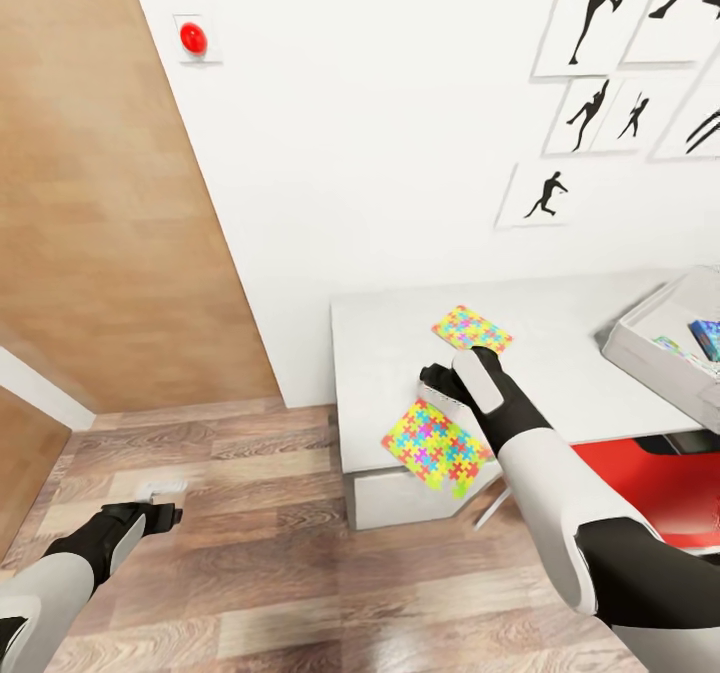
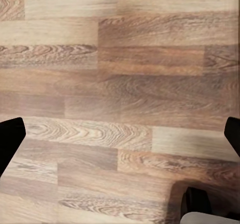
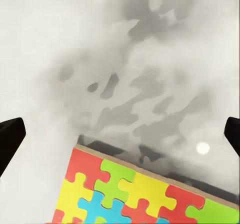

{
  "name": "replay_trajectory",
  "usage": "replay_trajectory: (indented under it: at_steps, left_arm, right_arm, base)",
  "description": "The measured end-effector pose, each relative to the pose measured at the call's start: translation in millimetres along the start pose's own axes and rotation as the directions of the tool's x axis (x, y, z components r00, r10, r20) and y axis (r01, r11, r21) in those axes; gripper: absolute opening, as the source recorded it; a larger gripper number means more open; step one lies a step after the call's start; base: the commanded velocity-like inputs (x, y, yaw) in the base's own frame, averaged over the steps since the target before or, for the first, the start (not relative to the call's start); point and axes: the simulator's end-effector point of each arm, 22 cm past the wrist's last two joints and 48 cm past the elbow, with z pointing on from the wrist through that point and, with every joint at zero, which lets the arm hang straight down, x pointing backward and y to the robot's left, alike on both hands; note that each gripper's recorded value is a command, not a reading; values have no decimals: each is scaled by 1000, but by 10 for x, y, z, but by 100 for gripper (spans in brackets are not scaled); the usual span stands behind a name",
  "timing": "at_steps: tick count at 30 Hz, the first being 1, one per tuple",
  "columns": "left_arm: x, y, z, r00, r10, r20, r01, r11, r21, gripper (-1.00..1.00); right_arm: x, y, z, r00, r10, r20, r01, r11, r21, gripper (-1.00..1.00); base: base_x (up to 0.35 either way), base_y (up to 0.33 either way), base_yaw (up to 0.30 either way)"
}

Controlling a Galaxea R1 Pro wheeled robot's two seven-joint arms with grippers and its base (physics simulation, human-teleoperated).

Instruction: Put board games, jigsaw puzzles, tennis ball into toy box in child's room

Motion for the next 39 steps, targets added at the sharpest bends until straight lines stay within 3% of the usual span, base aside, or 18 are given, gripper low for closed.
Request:
replay_trajectory:
  at_steps: [7, 23, 39]
  left_arm:
    - [-50, 7, -38, 1000, -3, 11, 3, 1000, 1, 100]
    - [-164, 24, -129, 999, -10, 35, 10, 1000, 3, 100]
    - [-274, 41, -219, 998, -17, 59, 16, 1000, 5, 100]
  right_arm:
    - [-248, 148, -236, 998, -7, 60, 10, 999, -34, 100]
    - [-571, 312, -732, 989, -48, 139, 55, 997, -48, 100]
    - [-647, 377, -928, 985, -60, 160, 71, 996, -63, 100]
  base:
    - [0, 0, -96]
    - [0, 0, -97]
    - [-132, 0, -97]
